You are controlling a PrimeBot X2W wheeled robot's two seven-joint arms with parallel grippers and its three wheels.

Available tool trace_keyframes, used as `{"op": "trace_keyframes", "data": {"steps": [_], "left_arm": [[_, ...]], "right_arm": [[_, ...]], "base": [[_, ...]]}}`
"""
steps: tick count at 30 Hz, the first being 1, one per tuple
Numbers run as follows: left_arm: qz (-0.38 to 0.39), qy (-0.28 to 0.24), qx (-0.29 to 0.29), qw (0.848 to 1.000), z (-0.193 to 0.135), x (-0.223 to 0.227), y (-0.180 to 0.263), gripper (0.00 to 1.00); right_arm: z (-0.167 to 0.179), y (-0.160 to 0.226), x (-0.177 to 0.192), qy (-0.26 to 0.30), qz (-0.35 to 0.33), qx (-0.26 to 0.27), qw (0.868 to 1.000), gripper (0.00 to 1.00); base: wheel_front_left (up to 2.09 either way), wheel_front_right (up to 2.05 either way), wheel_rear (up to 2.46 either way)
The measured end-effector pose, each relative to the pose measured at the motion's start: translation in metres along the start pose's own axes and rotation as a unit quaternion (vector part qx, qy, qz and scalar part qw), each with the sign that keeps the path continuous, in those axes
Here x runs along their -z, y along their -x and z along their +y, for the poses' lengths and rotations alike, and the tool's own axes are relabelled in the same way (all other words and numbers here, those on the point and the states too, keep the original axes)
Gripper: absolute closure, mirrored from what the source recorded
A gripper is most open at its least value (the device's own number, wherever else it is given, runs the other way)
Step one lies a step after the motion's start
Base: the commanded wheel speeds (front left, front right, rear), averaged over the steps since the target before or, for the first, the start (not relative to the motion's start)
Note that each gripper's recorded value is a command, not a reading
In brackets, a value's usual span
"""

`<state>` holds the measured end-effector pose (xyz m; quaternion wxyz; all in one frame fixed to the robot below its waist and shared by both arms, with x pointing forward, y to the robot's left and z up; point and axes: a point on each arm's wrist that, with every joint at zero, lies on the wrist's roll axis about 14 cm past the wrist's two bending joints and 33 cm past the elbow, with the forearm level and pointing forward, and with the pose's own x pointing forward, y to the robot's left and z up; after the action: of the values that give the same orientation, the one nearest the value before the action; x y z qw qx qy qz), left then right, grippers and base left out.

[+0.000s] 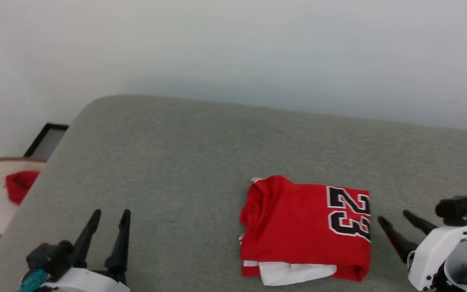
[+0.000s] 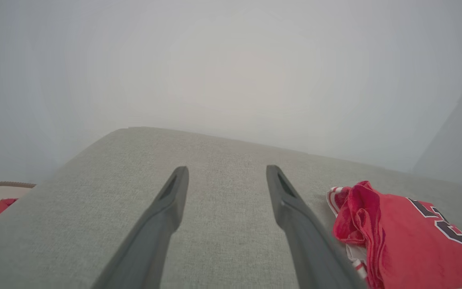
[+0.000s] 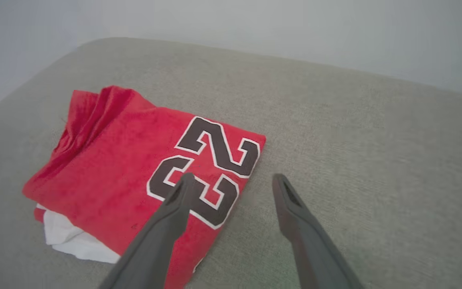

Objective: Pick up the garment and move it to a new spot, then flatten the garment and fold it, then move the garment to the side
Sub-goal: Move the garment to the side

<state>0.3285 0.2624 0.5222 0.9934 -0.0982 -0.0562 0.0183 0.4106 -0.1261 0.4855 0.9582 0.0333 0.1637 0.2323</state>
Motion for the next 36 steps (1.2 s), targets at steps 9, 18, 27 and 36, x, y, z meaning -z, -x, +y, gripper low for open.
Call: {"op": "trace_keyframes", "data": {"steps": [9, 18, 27, 36], "left_arm": [[0.016, 0.007, -0.038, 0.999, 0.017, 0.011, 0.008, 0.0], [0.034, 0.018, -0.062, 0.997, 0.022, 0.025, 0.007, 0.0], [0.042, 0.02, -0.078, 0.996, 0.028, 0.03, 0.004, 0.0], [0.04, 0.024, -0.082, 0.996, 0.031, 0.029, 0.005, 0.0]], "right_arm": [[0.004, -0.035, 0.036, 0.003, 0.157, -0.027, 0.987, 0.0], [0.01, -0.054, 0.074, -0.029, 0.279, -0.038, 0.959, 0.0], [0.017, -0.066, 0.088, -0.033, 0.339, -0.046, 0.939, 1.0], [0.022, -0.068, 0.074, -0.033, 0.32, -0.053, 0.945, 1.0]], "base": [[0.0, 0.0, 0.0], [0.0, 0.0, 0.0], [0.0, 0.0, 0.0], [0.0, 0.0, 0.0]]}}
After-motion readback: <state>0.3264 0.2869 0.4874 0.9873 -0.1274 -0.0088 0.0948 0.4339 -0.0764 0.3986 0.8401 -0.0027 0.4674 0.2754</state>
